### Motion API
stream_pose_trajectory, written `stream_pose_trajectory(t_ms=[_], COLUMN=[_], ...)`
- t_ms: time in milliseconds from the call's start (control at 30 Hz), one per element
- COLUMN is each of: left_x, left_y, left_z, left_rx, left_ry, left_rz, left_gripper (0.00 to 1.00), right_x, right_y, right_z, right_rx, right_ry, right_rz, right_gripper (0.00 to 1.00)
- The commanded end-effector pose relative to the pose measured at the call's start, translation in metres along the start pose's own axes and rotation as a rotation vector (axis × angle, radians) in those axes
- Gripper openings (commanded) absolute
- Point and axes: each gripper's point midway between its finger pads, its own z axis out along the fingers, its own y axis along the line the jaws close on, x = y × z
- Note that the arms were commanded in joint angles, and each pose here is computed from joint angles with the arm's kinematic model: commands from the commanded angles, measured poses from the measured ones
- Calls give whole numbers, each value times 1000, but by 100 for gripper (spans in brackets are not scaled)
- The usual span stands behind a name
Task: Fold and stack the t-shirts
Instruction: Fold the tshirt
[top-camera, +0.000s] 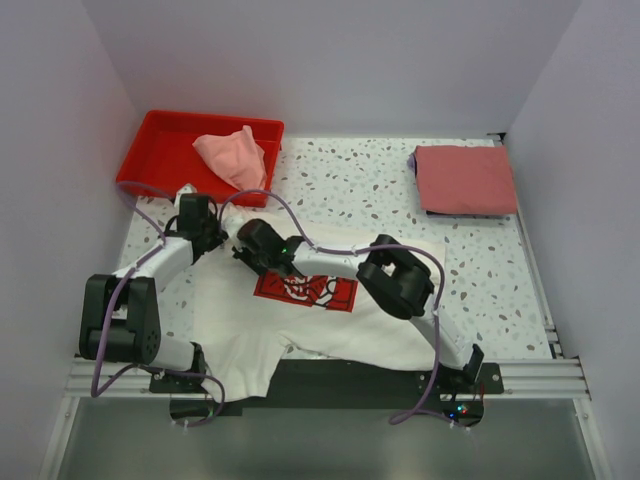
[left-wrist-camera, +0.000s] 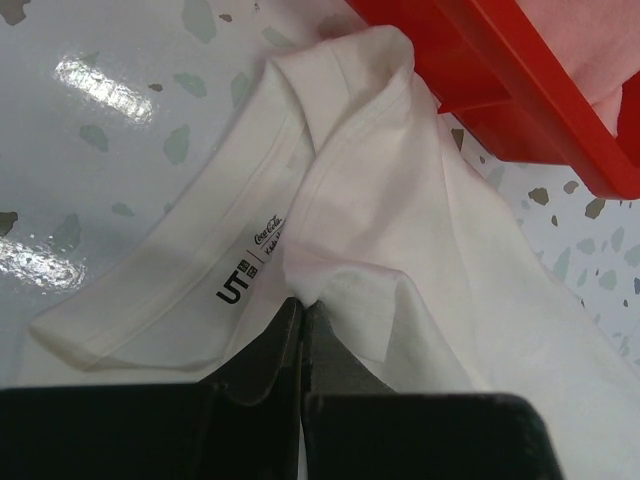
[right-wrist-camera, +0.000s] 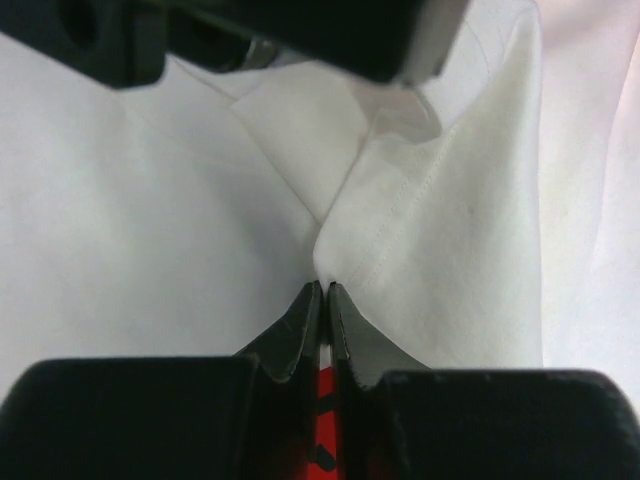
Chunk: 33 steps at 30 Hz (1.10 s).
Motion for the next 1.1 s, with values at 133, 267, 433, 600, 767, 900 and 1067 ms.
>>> stream_pose_trajectory(t_ms=[133,267,433,600,767,900,1067], left_x=[-9,-8,-4,7,35,40,52], left_y=[-2,0,5,13,30,30,52], left_z=[-6,-12,-25,-41,-50,-64,-70], left_rx=[21,21,21,29,26,60,-18], left_ry=[-31,-39,-39,-40,-9,-19,-5], left_rz=[19,14,-4,-28,-100,-122,-119], left_gripper=[0,0,0,0,0,0,0], right_x=[-47,-49,-46,-34,-17,-7,8], right_y=[2,5,11,17,25,35,47], right_z=[-40,-51,-68,-83,-92,-100,-101], right_rx=[-40,-66,-108,-149,-193,-245,-304], right_ry=[-106,-115,-107,-73,-35,-4,20], right_rz=[-5,-5,5,2,24,57,104], right_gripper=[0,0,0,0,0,0,0])
